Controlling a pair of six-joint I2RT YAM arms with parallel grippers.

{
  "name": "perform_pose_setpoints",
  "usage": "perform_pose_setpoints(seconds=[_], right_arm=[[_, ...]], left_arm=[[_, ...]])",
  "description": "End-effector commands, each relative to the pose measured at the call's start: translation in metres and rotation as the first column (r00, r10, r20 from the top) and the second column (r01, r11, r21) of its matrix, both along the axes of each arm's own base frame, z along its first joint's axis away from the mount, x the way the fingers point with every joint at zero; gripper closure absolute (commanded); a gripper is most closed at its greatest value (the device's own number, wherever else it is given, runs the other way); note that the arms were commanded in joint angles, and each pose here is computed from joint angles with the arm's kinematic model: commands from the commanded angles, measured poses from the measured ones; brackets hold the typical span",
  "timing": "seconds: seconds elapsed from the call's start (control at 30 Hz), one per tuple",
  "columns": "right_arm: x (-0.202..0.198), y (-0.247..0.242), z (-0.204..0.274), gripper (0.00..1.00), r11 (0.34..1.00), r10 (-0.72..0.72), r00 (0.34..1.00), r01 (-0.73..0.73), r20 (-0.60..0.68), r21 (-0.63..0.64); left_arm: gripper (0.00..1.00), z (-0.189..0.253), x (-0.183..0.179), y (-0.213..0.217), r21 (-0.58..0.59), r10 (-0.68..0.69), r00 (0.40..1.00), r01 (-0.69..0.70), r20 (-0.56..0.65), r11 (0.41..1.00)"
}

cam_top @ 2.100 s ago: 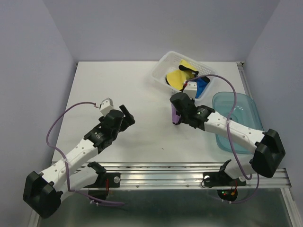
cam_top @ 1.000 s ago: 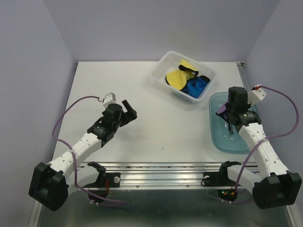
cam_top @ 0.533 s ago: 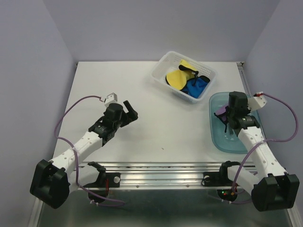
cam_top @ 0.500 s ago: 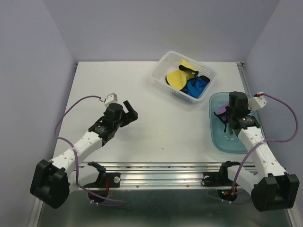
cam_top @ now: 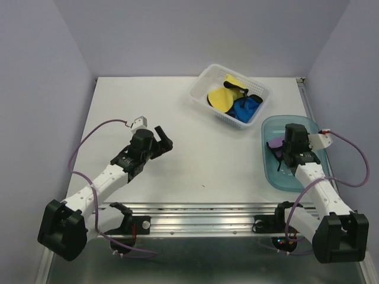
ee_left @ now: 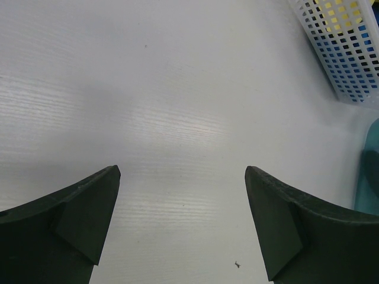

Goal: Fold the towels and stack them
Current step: Neatly place the folded towel into the bin

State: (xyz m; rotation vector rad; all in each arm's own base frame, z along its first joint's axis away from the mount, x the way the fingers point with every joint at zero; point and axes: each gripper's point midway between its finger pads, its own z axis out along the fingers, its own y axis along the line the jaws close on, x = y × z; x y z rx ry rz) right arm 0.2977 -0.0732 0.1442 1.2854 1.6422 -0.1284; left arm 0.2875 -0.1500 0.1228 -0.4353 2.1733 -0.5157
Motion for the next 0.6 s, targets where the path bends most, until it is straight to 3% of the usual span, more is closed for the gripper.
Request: perform_pose_setpoints(seconds=[0.0,0.23,0.43,0.53,0.57], right_arm=[[0.001,-0.008,0.005,0.99,0.997,-0.071,0.993,0.069,0.094,0.028],[-0.014,-0.008,-0.018,0.99,0.994,-0.093,0.994,0.09,0.05,0.054],[-0.033,-0.015,-0.023,0.91,0.985,-0.161,0.987,0.159,0.028,0.061],[-0.036,-0.01,-0.028,0.78,0.987,-0.14,0.99,0.139,0.015,0.079],[-0.037,-0.008,-0.029,0.63,0.988,-0.131,0.991,0.13,0.01,0.086]], left_arm=[[0.01,0.009,0.005,-0.002,-0.011,-0.011,0.999,0.012,0.04,1.0],[0.01,0.006,0.004,-0.003,-0.012,-0.017,0.999,0.017,0.029,1.0],[0.01,0.007,0.002,-0.004,-0.019,-0.024,0.999,0.025,0.033,1.0],[0.01,0.006,0.001,-0.005,-0.02,-0.032,0.999,0.032,0.028,0.999],[0.01,0.006,0.001,-0.005,-0.02,-0.036,0.999,0.037,0.026,0.999]])
